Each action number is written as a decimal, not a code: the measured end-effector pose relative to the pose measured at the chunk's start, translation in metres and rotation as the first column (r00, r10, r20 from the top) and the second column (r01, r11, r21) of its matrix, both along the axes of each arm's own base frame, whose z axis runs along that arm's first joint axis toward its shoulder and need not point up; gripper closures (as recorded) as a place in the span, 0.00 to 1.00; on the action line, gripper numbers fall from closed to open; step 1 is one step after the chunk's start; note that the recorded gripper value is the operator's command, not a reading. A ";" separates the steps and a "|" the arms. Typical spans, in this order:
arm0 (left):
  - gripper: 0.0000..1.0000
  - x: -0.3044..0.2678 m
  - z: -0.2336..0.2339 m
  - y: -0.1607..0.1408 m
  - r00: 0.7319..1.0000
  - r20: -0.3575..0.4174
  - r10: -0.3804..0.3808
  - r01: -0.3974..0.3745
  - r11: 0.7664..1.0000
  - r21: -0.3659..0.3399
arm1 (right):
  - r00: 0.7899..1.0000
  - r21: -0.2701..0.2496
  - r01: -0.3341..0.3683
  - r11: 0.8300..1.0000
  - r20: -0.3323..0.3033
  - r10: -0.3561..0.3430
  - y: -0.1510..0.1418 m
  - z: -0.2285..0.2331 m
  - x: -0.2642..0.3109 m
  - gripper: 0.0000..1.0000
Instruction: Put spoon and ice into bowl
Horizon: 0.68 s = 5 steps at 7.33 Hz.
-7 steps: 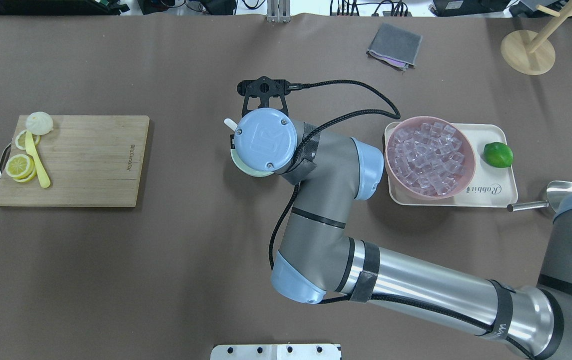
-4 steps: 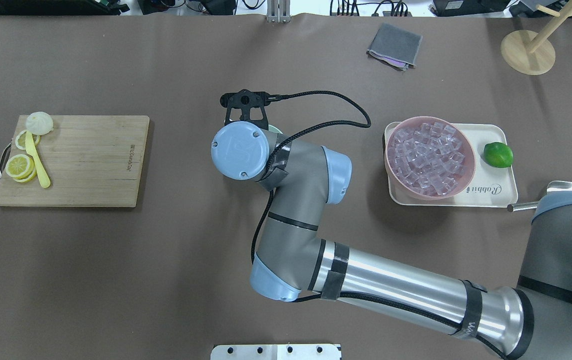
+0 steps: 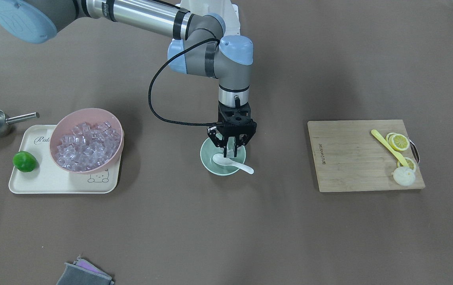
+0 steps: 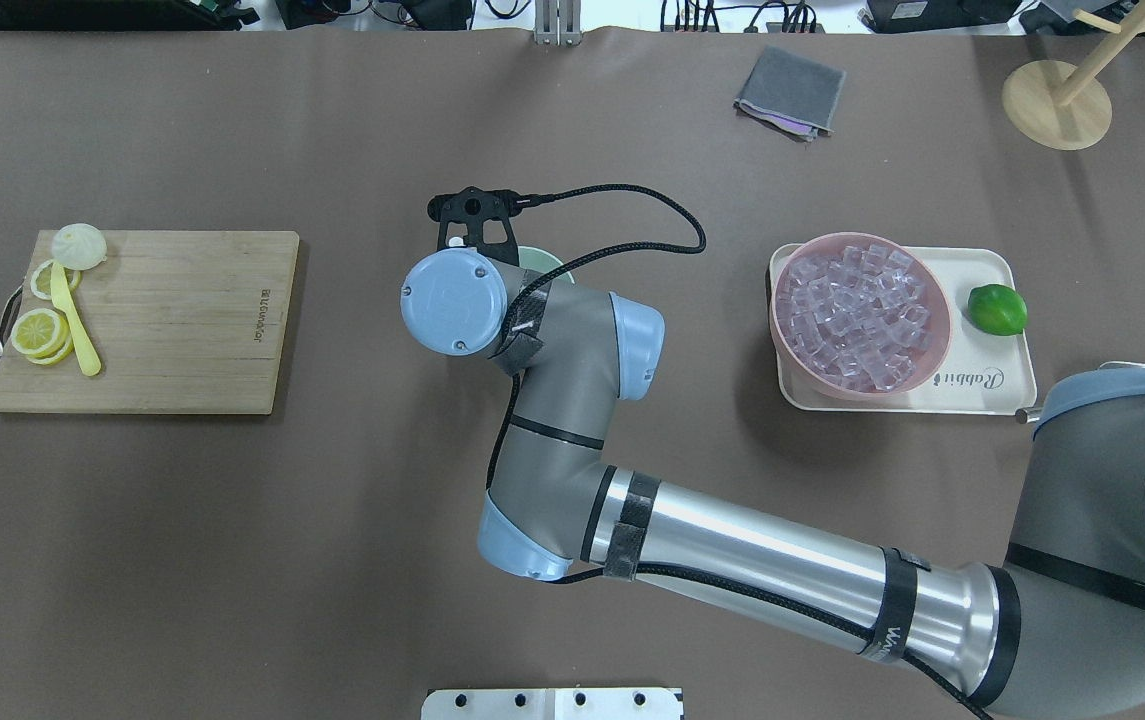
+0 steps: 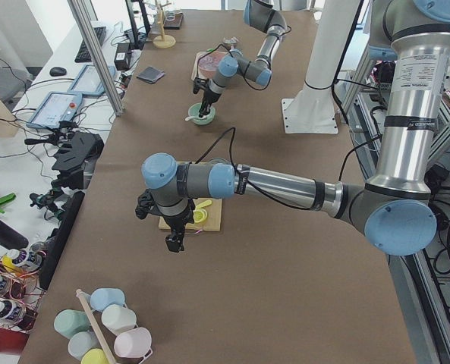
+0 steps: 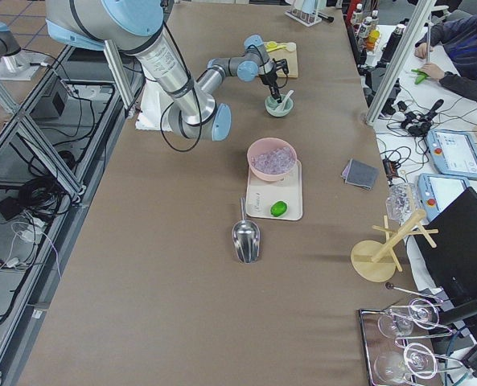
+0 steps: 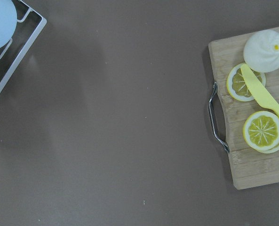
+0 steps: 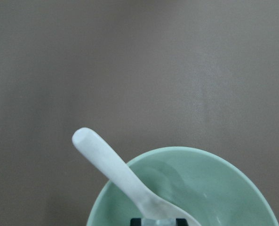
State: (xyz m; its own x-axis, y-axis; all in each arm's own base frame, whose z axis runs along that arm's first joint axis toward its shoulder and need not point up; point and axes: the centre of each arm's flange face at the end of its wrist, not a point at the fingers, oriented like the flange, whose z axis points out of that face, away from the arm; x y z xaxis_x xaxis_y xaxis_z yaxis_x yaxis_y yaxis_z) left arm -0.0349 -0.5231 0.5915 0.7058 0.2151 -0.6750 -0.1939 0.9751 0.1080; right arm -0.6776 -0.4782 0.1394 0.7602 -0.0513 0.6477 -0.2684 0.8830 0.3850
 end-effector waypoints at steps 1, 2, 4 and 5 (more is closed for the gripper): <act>0.01 0.000 0.000 0.000 1.000 0.000 0.000 0.000 1.000 0.000 | 1.000 0.005 -0.002 1.000 -0.002 0.002 -0.001 0.000 0.000 0.39; 0.01 0.000 0.000 0.000 1.000 0.000 0.000 0.000 1.000 0.000 | 1.000 0.007 -0.005 1.000 -0.001 0.005 -0.003 0.000 0.001 0.23; 0.01 0.001 -0.001 -0.001 1.000 -0.001 0.001 -0.001 1.000 0.002 | 1.000 0.015 -0.016 1.000 0.004 0.016 -0.014 -0.005 0.011 0.14; 0.01 0.001 -0.002 -0.001 1.000 -0.002 0.001 -0.001 1.000 0.003 | 1.000 0.023 -0.018 1.000 0.009 0.018 -0.022 -0.010 0.020 0.04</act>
